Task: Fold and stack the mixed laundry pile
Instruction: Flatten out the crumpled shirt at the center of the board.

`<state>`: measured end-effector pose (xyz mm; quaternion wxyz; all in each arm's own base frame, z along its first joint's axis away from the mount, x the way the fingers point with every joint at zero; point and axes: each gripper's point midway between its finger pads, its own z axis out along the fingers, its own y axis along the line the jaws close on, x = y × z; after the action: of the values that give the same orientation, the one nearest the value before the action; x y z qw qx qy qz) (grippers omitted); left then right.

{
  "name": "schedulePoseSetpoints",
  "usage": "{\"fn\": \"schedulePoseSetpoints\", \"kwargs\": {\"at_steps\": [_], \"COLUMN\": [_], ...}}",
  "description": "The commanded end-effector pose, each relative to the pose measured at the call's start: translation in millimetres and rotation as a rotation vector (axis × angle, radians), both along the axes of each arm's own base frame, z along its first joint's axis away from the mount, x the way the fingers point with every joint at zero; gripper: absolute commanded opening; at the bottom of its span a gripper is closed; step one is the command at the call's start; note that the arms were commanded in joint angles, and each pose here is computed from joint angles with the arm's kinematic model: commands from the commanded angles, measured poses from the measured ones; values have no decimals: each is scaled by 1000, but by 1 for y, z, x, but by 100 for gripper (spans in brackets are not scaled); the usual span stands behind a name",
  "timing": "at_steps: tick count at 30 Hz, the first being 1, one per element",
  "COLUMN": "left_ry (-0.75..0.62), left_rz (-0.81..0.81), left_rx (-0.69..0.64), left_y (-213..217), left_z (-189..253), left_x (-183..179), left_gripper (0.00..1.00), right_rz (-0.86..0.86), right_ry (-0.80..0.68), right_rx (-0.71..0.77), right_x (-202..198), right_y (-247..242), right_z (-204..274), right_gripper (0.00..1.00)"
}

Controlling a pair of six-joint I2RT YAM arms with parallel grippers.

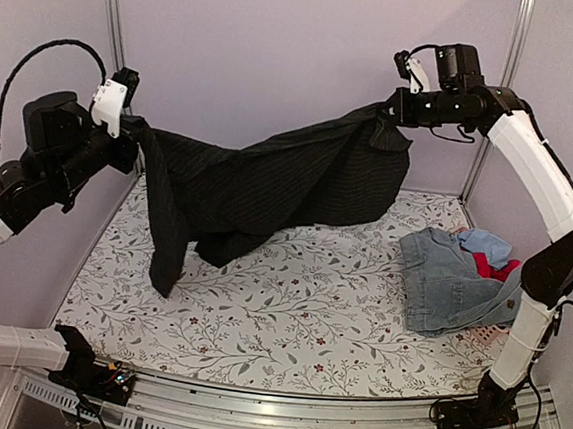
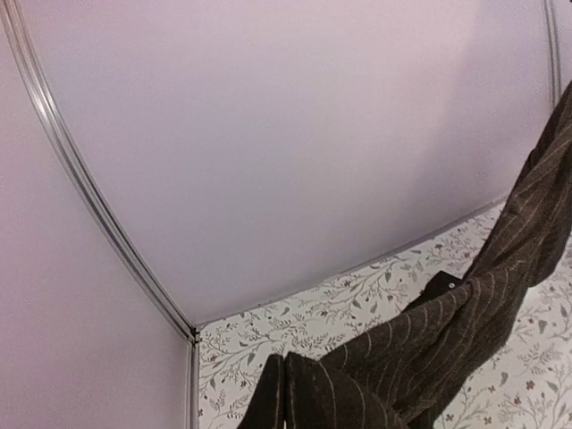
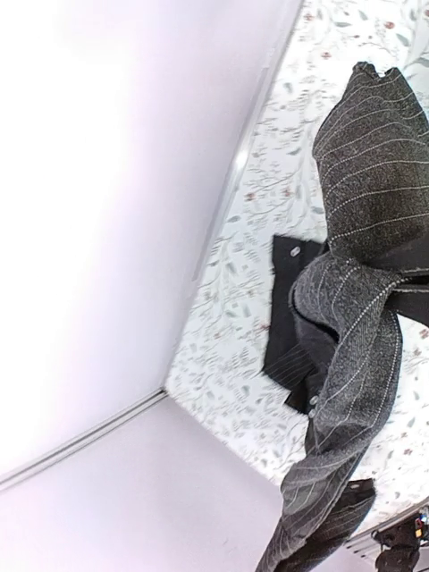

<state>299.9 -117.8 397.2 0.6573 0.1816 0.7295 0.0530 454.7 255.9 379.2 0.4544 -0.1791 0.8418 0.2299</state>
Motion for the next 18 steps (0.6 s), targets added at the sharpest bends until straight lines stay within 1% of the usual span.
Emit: {"fn": "schedulePoseSetpoints", "kwargs": {"at_steps": [1,3,6,10,13,17,18], "left_ry": [-184,-256,-350,-455,-531,-642,-691], "left_rz": [140,128,24,-192,-263,-354,-377], "left_rx": [-220,-312,-400,-441,-486,-557,-587], "left_y": [28,33,29,12,18,32,38], "left_z": [80,113,154,199,227,258,269], "left_x": [9,1,-19,-57,-86,-132,-146], "left_gripper": [0,0,0,0,0,0,0], "right_rz": [86,141,216,300,331,359,371], "right_ry": [-126,-187,-285,-459,-551,-678,-699], "right_rx": [72,97,98,74,83,161,178], "right_x": [-11,-24,-53,-101,-132,-182,-194], "right_y": [10,16,33,49,56,47,47], "right_z": [60,82,110,153,179,228,236], "right_gripper": [0,0,0,0,0,0,0]}}
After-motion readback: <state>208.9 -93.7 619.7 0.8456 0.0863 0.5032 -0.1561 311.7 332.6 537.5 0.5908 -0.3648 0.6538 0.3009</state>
